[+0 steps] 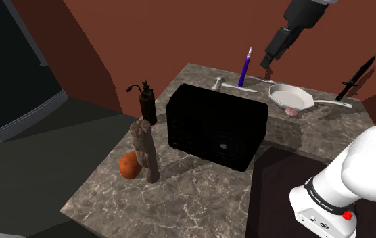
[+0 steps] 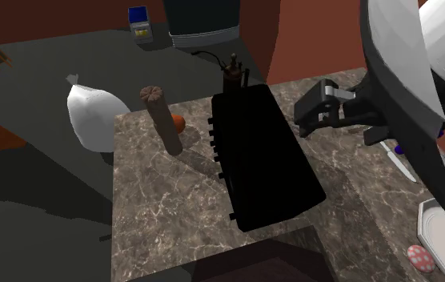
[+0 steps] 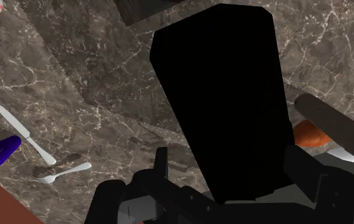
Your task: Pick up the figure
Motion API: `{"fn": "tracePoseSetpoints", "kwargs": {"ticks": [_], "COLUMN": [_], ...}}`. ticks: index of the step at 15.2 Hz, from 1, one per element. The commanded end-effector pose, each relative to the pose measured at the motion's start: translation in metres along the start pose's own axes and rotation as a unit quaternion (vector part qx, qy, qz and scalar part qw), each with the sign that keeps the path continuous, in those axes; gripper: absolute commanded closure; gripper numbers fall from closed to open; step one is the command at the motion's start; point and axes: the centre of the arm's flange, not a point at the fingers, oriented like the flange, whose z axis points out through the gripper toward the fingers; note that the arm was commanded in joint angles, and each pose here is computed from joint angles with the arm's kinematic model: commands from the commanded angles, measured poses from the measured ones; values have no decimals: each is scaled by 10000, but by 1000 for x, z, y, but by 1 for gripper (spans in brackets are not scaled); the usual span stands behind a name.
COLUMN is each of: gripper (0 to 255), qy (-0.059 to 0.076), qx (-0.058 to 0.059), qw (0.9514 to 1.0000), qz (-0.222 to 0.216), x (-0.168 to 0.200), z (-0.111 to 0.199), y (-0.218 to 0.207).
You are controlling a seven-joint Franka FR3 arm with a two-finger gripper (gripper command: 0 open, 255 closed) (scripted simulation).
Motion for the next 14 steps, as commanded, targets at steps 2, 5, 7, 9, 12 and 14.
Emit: {"fn": "tracePoseSetpoints", "kwargs": {"ticks": [2, 5, 7, 9, 12, 14], "gripper": [0, 0, 0, 0, 0, 0], "qy": [5, 20, 30, 39, 54, 64], "qx": [12, 48, 73, 97, 133, 157], "qw": [10000, 9999, 9999, 9998, 9996, 9994], "qz": [-24, -95, -143, -190, -262, -309], "x": [5, 19, 29, 38, 51, 60], "z": [6, 22, 33, 44, 60, 70], "y": [-10, -42, -63, -85, -117, -139]}}
